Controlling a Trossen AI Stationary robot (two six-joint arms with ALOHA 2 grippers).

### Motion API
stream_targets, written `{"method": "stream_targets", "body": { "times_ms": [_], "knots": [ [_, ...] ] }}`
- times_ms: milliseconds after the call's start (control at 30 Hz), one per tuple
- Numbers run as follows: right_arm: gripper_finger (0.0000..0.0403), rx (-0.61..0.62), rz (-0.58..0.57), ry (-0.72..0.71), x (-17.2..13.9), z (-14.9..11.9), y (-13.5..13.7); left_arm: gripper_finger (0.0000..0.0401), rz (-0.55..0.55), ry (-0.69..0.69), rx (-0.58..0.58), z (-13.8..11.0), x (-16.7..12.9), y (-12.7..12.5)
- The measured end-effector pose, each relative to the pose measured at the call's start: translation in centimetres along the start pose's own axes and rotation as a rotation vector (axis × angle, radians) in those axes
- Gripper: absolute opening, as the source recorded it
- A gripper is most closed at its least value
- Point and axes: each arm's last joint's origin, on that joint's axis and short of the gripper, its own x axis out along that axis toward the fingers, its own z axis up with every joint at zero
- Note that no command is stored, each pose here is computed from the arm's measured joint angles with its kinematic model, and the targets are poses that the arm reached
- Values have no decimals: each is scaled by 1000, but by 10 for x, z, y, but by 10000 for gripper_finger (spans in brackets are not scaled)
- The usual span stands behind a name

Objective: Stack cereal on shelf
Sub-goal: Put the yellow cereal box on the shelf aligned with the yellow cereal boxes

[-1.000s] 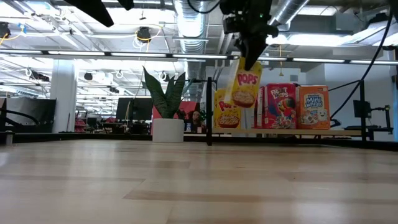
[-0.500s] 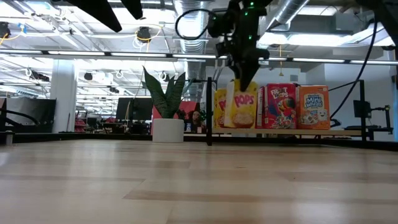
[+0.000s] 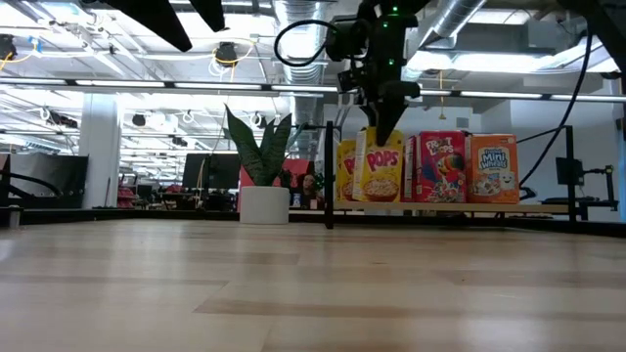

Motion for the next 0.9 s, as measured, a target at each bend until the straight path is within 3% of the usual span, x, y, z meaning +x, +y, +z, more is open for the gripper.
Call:
{"method": "stream_targets", "body": {
  "times_ms": [400, 900],
  "knots": [
    [255, 1, -3, -14, 1, 2, 0, 286, 1, -4, 12, 0, 0, 0],
    [260, 38, -74, -128, -42, 11, -12, 286, 1, -3, -1, 0, 0, 0]
  ]
}}
